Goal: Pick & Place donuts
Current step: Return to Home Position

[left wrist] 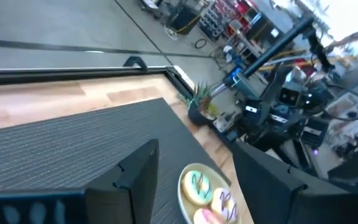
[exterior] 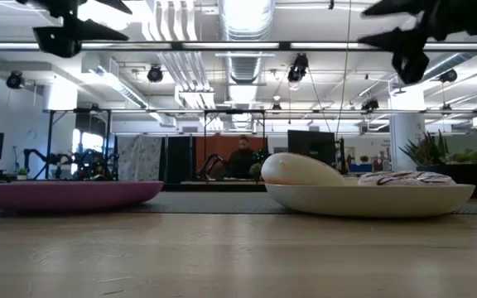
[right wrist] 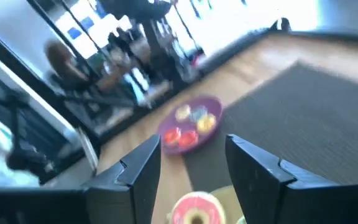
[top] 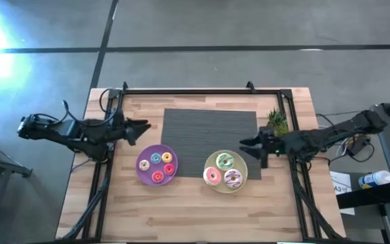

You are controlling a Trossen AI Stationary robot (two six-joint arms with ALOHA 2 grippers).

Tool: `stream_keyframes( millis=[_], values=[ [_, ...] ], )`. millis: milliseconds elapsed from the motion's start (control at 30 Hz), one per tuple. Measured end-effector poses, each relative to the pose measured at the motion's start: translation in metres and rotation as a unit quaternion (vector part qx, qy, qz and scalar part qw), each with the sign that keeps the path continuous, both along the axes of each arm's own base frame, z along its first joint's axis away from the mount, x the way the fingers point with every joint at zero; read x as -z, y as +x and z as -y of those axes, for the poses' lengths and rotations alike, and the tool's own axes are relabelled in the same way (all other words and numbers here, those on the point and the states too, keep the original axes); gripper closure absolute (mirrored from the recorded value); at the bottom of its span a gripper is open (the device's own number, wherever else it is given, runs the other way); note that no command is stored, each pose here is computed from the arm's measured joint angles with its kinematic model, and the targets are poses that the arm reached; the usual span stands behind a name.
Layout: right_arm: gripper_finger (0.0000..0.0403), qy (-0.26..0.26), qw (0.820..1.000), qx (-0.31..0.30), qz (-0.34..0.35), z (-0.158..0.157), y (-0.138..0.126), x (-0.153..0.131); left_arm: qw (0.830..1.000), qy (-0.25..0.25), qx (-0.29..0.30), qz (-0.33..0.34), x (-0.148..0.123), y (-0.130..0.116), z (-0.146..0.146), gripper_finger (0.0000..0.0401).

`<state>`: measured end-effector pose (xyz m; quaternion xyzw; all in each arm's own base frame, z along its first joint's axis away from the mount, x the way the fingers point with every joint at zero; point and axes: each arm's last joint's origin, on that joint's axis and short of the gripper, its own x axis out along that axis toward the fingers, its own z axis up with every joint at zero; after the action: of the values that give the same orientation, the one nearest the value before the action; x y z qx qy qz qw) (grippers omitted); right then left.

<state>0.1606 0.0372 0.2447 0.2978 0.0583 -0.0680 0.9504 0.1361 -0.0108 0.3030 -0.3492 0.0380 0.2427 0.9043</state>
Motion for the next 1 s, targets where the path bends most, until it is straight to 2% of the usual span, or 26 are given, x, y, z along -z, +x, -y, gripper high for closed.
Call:
stream_keyframes(
  millis=[100,167,333,433,533,700,1000],
  values=[
    [0.0232,0.003,0.997,-0.005,0.073,0.008,-0.017,0.009,1.000,-0.006,-0.011,0.024,0.007,0.004,-0.002,0.0221],
    [0.0232,-0.007,0.997,0.005,0.078,0.014,-0.028,0.026,0.999,-0.006,-0.015,0.031,0.012,0.007,-0.004,0.0221],
    [0.0232,-0.020,0.991,0.028,0.129,0.024,-0.049,0.048,0.998,0.025,-0.015,0.054,0.018,0.012,-0.005,0.0221],
    [0.0232,-0.033,0.991,0.038,0.124,0.028,-0.056,0.066,0.996,0.067,-0.010,0.054,0.024,0.015,-0.005,0.0221],
    [0.0232,-0.044,0.993,0.058,0.098,0.031,-0.063,0.070,0.993,0.096,-0.025,0.058,0.032,0.015,-0.006,0.0221],
    [0.0232,-0.062,0.989,0.084,0.100,0.034,-0.067,0.067,0.990,0.103,-0.076,0.063,0.043,0.011,-0.010,0.0221],
    [0.0232,-0.070,0.990,0.088,0.081,0.034,-0.065,0.068,0.987,0.097,-0.114,0.051,0.062,0.006,-0.012,0.0221]
  ],
)
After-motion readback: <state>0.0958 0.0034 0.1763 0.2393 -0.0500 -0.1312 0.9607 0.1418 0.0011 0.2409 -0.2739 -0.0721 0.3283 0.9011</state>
